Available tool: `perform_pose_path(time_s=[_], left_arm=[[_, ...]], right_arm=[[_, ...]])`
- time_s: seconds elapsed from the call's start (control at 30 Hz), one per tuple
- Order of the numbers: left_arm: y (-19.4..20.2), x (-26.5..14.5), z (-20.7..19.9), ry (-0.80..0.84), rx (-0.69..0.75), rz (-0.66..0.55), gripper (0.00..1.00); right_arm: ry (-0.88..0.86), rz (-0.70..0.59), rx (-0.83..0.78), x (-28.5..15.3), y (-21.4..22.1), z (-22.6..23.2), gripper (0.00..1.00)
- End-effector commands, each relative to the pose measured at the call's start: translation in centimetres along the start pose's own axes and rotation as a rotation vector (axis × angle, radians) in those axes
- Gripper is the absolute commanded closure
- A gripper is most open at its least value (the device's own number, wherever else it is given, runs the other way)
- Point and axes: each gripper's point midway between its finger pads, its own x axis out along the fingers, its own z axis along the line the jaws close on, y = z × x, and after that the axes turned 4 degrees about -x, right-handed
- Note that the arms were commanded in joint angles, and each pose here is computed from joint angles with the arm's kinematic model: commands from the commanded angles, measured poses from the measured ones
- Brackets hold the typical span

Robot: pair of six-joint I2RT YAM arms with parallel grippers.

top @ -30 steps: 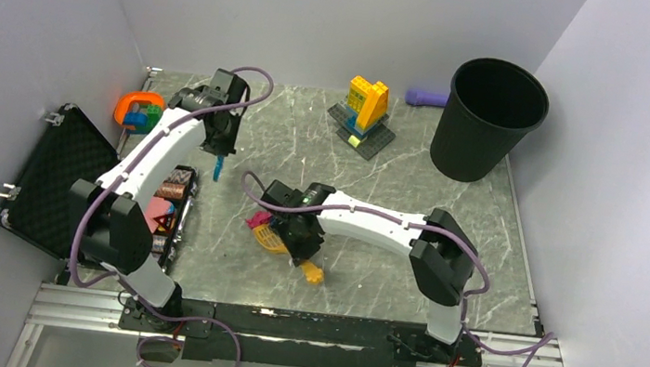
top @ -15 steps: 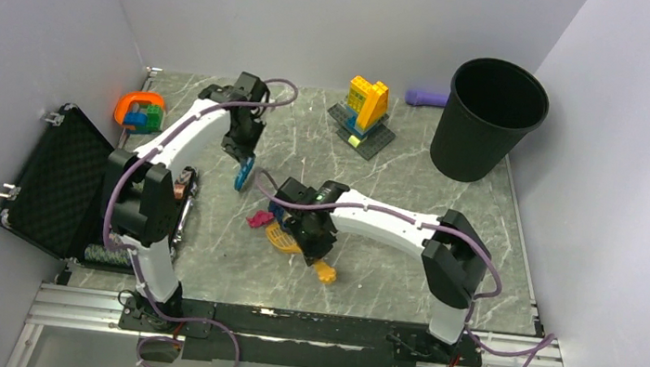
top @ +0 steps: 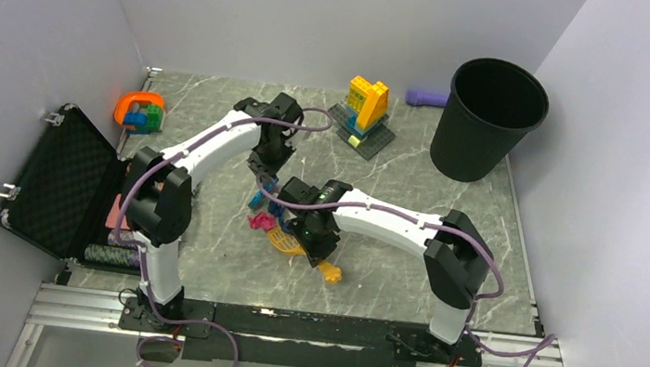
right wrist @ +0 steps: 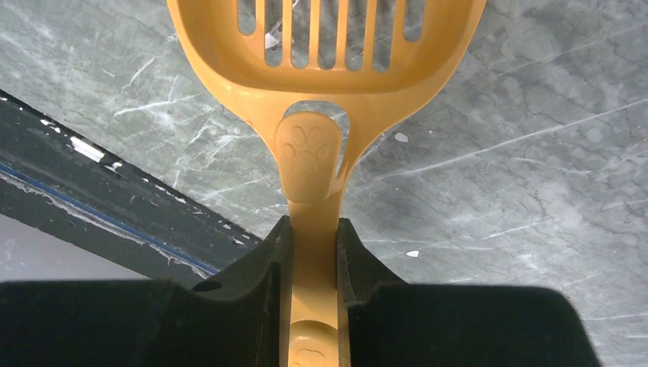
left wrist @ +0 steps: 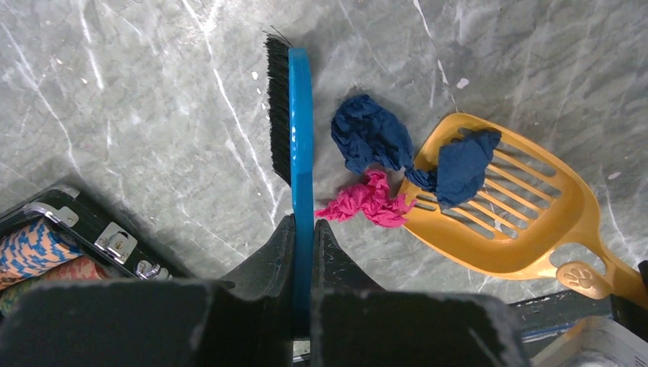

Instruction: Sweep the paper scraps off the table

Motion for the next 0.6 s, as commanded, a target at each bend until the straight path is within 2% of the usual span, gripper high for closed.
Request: perform_pose_path(time_s=[0.0,0.2,0.57], left_arm=[[2.8,-0.3,-2.5,0.11,0.013,0.092,1.0],[2.7,-1.8,-5.0,0.26,0.002,0.064,1.0],[2.9,-5.0,-7.6,0.416,-0.032,0.065,1.0]], right_arm=[[-0.02,-0.021,-0.036,-0.4,-0.5,0.3,1.0],[-0.007,-0.033,-0.045,0.3,-1.6,0.3,1.0],[0.053,-0.096,-0.02,1.9,-2.4,-0.8,1.0]])
